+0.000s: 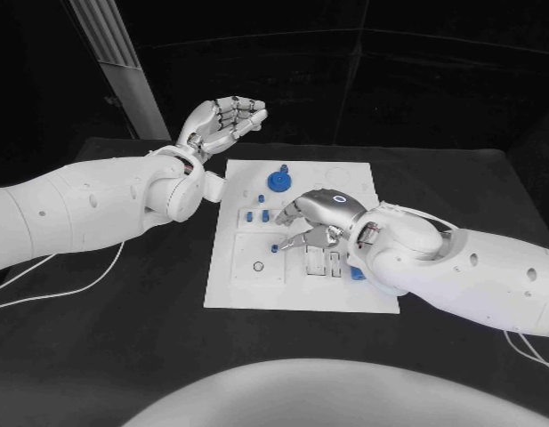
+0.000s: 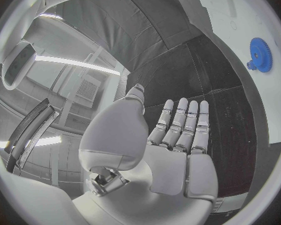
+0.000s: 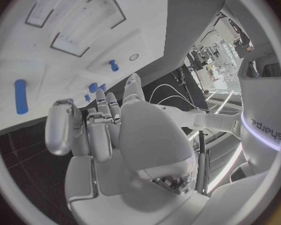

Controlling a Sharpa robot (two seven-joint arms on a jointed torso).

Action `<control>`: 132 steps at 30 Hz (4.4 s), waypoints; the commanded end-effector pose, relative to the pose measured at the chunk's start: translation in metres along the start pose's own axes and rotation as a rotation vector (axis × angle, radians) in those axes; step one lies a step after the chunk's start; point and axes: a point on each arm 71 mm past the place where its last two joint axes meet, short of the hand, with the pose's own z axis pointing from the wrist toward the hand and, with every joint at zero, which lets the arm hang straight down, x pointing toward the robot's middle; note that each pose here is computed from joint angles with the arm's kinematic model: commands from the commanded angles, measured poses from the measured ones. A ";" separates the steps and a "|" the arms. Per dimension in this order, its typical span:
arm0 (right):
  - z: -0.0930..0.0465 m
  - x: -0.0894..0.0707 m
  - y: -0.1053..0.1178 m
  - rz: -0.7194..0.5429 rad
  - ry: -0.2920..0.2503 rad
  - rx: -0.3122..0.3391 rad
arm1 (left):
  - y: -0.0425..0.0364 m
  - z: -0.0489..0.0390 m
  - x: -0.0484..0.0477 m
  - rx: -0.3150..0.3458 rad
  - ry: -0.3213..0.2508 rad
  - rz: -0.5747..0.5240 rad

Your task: Assemble the parts on the task board

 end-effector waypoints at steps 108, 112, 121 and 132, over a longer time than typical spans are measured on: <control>-0.028 -0.046 -0.060 -0.081 -0.132 0.207 | -0.0086 -0.0012 0.0004 0.183 0.003 -0.006; -0.029 -0.051 -0.051 -0.065 -0.171 0.165 | -0.0083 -0.0007 0.0010 0.183 0.004 -0.006; -0.018 -0.045 -0.013 -0.005 -0.131 0.037 | -0.0082 0.0007 0.0034 0.184 0.007 -0.008; 0.005 -0.030 0.028 0.014 -0.012 -0.124 | -0.0081 0.0010 0.0038 0.184 0.008 -0.008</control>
